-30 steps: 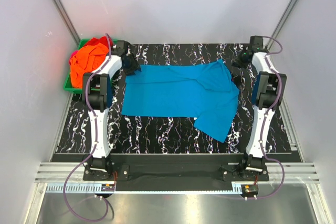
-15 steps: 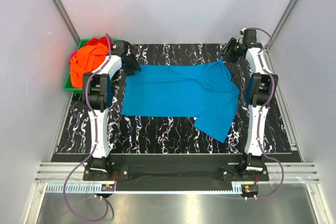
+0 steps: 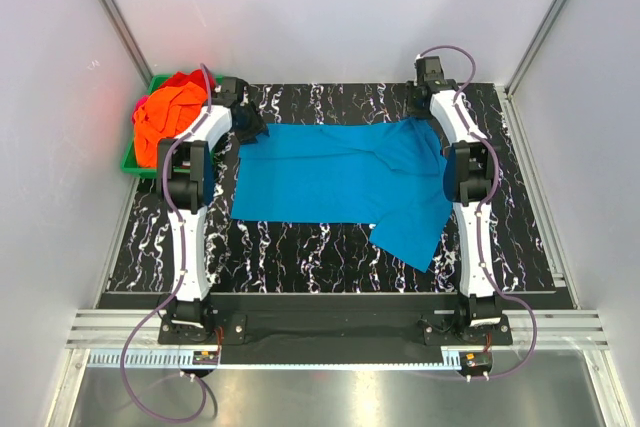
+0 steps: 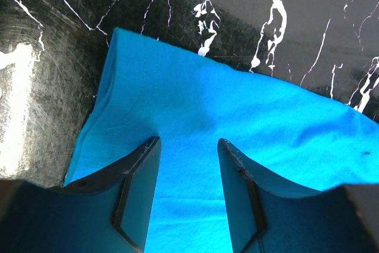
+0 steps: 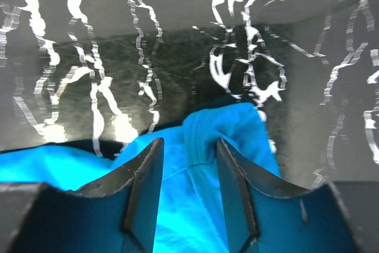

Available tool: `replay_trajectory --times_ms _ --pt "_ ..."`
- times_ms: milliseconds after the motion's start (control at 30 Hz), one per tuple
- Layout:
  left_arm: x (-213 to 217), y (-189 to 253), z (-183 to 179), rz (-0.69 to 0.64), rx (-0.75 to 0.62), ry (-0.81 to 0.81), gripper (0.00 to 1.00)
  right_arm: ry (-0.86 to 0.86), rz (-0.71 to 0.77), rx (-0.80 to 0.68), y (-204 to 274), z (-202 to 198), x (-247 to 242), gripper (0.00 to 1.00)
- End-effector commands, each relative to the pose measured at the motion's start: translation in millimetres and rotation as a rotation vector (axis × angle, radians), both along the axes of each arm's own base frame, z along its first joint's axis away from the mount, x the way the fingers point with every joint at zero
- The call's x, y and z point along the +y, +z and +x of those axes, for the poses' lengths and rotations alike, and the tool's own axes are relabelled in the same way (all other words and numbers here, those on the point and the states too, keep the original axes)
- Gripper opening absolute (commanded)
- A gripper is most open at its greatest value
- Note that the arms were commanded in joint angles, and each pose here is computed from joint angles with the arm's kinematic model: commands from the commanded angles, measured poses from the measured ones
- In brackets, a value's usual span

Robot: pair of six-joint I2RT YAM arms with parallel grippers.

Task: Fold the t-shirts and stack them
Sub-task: Fold the tshirt

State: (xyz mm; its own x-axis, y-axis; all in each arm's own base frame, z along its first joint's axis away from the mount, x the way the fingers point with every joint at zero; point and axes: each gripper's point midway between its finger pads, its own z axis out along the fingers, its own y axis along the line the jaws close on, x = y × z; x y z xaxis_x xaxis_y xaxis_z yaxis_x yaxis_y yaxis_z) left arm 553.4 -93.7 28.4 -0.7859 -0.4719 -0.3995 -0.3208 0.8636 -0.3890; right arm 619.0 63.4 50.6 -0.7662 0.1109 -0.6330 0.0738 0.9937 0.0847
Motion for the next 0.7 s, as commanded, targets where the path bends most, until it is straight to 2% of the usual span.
replay_trajectory --times_ms 0,167,367,533,667 --pt "2 -27 -26 0.015 0.12 -0.01 0.5 -0.009 -0.183 -0.057 26 7 -27 0.47" --pt "1 -28 -24 0.015 0.121 -0.018 0.5 -0.018 -0.271 -0.068 30 9 -39 0.4" --pt "1 -31 -22 0.017 0.125 -0.022 0.5 0.038 -0.199 -0.09 32 15 -21 0.38" --pt "0 -33 -22 0.009 0.13 -0.02 0.5 0.006 -0.254 -0.08 28 14 -28 0.32" --pt "0 -34 -23 0.009 0.131 -0.022 0.5 0.069 -0.259 -0.082 27 14 -21 0.31"
